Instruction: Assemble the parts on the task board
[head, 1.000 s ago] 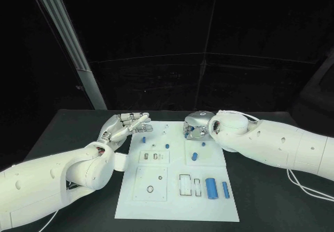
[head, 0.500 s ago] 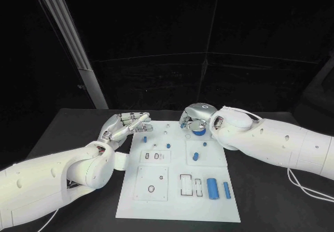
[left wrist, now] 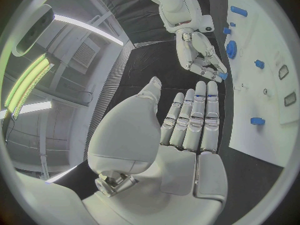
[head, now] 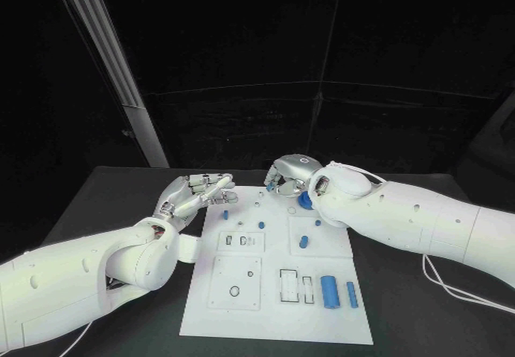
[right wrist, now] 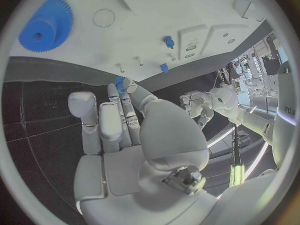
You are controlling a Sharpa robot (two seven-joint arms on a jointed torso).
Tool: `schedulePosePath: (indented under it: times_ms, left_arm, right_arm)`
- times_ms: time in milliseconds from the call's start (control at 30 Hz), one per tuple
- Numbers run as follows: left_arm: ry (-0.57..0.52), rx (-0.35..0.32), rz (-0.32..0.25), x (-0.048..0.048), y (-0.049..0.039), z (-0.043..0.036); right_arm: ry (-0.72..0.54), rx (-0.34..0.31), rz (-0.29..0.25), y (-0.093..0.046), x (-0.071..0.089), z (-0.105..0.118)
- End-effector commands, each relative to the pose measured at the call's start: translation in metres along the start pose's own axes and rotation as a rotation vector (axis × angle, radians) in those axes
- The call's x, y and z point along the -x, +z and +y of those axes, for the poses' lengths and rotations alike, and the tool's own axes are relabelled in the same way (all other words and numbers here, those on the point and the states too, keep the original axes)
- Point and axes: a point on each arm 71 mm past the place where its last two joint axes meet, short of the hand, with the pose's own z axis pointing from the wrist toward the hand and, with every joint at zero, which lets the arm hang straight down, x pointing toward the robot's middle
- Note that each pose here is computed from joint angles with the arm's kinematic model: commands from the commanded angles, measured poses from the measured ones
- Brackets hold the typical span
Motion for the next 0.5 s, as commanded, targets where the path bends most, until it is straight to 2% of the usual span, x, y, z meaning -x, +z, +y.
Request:
schedulePosePath:
  times_ms: [33, 233, 500]
  left_arm:
    - [-0.006, -0.01, 0.017, -0.0021, 0.0012, -0.0024]
    - [-0.005, -0.014, 0.02, -0.0032, 0.0025, -0.0049]
    - [-0.005, -0.02, 0.025, -0.0045, 0.0038, -0.0078]
  right_arm:
    - [-0.005, 0.005, 0.005, 0.005, 0.0, 0.002]
    - [-0.026, 0.006, 0.045, 0.013, -0.005, 0.007]
    - [-0.046, -0.001, 0.067, 0.019, -0.009, 0.01]
